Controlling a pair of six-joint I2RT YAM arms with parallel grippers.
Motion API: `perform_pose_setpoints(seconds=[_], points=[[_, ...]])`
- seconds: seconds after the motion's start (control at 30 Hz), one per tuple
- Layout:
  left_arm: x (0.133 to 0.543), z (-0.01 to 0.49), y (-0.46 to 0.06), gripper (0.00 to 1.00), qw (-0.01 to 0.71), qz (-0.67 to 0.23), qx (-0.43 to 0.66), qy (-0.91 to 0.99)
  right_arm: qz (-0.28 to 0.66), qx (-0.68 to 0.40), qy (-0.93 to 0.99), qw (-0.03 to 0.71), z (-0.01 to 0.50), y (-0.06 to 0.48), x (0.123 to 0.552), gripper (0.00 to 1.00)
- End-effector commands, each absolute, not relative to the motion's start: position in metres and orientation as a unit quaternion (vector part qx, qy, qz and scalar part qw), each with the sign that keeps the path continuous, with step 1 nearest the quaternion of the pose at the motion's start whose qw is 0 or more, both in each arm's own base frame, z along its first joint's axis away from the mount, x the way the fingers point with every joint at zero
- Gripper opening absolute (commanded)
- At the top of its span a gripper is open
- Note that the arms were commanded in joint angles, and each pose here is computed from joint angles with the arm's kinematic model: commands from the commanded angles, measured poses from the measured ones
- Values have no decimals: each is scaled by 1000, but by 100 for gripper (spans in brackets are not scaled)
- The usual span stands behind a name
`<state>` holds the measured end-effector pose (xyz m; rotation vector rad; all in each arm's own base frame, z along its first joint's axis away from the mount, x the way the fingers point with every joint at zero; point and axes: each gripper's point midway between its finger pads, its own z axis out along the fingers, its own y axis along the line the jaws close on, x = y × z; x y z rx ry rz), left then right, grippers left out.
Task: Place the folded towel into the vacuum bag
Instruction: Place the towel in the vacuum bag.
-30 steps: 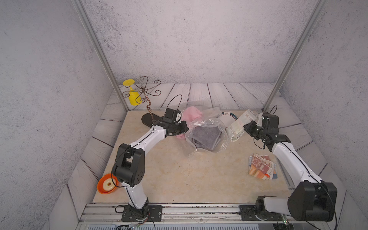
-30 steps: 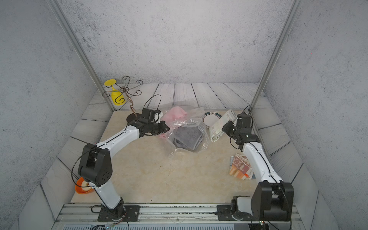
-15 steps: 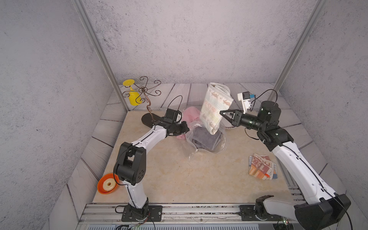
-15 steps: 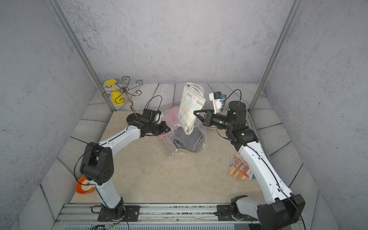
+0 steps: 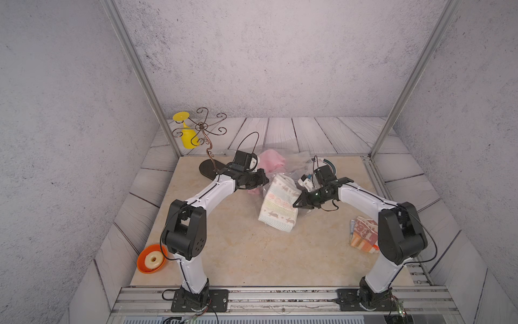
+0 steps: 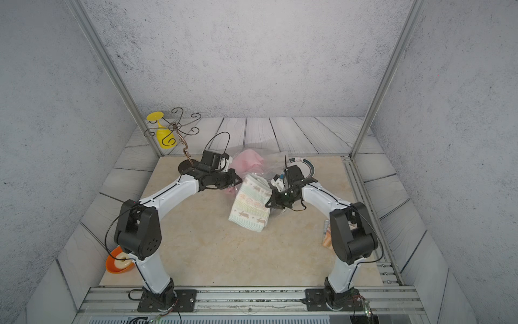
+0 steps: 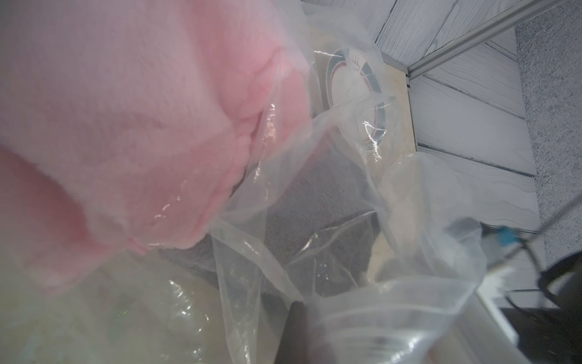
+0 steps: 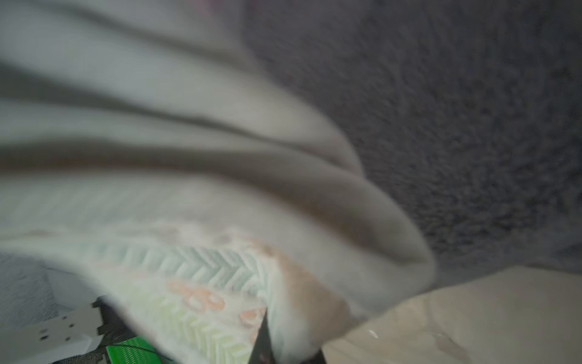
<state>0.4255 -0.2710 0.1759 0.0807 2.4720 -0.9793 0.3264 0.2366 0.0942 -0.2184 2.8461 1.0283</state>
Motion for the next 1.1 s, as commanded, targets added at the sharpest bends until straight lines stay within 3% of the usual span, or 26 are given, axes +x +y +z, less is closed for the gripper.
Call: perform_pose_setpoints(seconds=[0.0,0.4,0.73,0.9,1.07], points=[[425,199,-277,0,264,-359,64,893,255,-14,965,59,80,204,335,0],[391,227,-286,0,288,-315,206,881,304,174,931,100,90,152,380,0],[355,224,-331,0,269,-294,313,862,387,92,909,123,137,199,394,0],[340,225,-350,0,260,-303,343,850,422,122,886,147,149,208,411,0],[323,232,-353,0,252,-309,374,837,384,178,887,183,147,192,433,1]])
